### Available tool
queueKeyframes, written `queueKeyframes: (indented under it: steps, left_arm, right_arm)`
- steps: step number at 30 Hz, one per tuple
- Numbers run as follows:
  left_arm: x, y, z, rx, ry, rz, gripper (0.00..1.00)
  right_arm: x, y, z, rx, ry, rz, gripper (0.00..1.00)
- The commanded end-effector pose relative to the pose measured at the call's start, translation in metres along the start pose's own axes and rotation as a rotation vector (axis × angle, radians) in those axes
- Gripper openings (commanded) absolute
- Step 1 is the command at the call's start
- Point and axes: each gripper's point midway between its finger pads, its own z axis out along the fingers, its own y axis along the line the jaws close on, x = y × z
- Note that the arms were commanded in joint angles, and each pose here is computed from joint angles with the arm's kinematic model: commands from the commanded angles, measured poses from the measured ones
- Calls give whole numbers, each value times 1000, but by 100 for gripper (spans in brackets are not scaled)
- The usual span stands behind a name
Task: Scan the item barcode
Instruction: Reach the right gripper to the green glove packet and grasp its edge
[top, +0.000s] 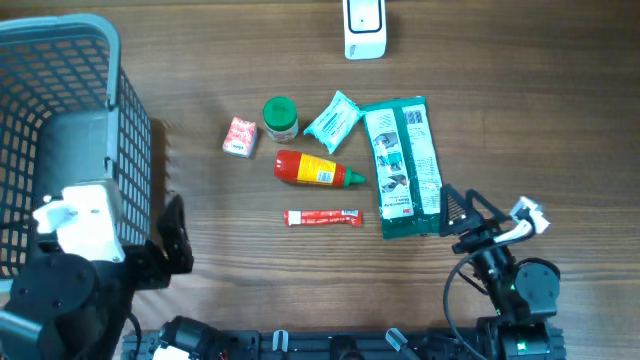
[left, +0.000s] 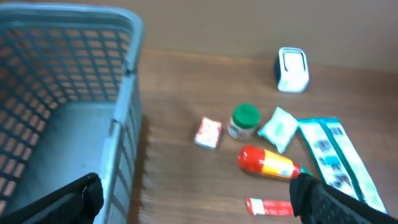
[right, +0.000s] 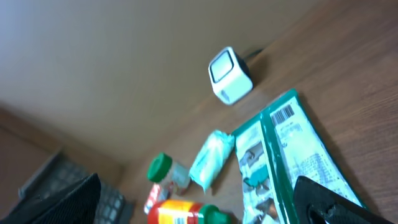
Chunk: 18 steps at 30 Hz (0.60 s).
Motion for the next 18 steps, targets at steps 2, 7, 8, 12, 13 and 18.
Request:
queueKeyframes:
  steps: [2,7,8,12,13,18]
  left_arm:
    - [11,-14,1,80,57,20,100]
    - [11,-12,1,72,55,20,100]
    - [11,-12,1,72,55,20,100]
    - [11,-12,1,71,55,20,100]
    - [11,-12,1,72,55,20,100]
    - [11,-12,1,72,55,20,100]
  right_arm:
    - [27,-2,4,-15,149,-102,100]
    - [22,8,10,-12,217,-261,100]
    - [17,11,12,-1,232,-310,100]
    - [8,14,19,71,373,-489,100]
    - [7,13,23,83,414,-517,100]
    - [23,-3,51,71,617,-555,99]
